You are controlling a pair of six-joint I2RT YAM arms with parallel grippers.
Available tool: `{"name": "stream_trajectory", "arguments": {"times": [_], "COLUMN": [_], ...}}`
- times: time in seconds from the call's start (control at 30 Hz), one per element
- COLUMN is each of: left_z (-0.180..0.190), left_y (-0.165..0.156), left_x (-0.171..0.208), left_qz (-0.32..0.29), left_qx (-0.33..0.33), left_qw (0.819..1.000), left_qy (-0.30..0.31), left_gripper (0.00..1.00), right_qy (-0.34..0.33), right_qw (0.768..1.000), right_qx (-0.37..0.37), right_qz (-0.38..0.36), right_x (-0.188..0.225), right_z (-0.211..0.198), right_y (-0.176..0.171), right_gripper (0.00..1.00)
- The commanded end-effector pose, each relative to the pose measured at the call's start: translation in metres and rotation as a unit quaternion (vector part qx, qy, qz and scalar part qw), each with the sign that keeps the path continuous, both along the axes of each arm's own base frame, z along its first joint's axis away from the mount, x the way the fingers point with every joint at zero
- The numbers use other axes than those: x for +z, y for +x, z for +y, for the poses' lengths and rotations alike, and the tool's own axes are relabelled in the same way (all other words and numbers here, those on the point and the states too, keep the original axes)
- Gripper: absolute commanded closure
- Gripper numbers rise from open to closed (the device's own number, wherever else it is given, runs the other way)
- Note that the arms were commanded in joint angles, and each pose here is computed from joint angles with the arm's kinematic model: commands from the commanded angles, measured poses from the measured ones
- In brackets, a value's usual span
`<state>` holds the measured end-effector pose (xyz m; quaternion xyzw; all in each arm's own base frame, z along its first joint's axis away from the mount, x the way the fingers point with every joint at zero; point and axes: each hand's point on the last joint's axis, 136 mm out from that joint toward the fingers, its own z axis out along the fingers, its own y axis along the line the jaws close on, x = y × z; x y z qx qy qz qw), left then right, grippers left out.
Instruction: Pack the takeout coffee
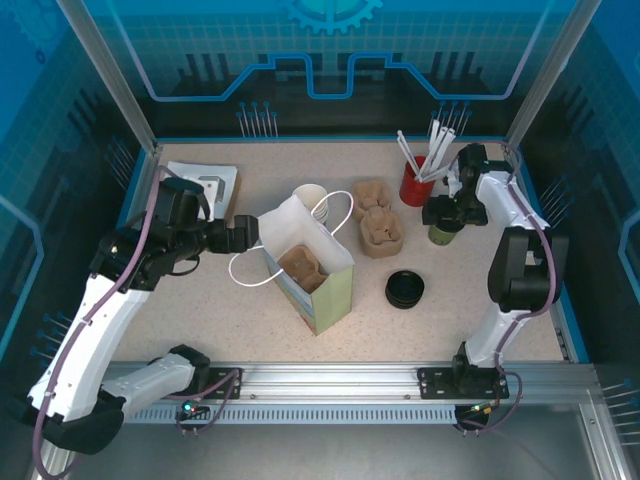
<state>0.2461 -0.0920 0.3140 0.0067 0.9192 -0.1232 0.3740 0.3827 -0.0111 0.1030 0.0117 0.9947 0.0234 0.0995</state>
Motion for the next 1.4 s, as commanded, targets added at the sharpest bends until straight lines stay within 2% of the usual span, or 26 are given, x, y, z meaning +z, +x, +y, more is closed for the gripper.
{"name": "stream_trajectory", "arguments": {"times": [0.0,0.47,0.8,1.17,1.37], "left_z": [0.004,0.003,0.005,0.003,-0.004], "left_y": [0.002,0.003,0.000,0.000,0.001], "left_x": [0.007,0.009,0.010,0.008,0.007], "left_qz": [-0.008,-0.009,-0.016,-0.014,-0.011], "left_qx": [0.009,0.007,0.006,0.003,-0.006], "left_qw": [1.000,1.000,1.000,1.000,1.000], "left_qy": [0.002,0.001,0.002,-0.002,-0.017], "left_gripper": [0.01,0.01,0.01,0.01,0.01], "right_qy": [-0.007,-0.021,-0.030,-0.033,-0.005], "right_qw": [1.000,0.999,0.999,0.999,0.998], "right_qx": [0.019,0.032,0.030,0.028,0.035], "right_qz": [-0.008,-0.005,-0.019,-0.032,-0.046], "right_x": [0.001,-0.005,0.009,0.039,0.069], "right_z": [0.004,0.004,0.001,0.001,0.014], "right_y": [0.011,0.021,0.017,-0.012,-0.040], "right_gripper": [0.00,0.00,0.10,0.12,0.12]}}
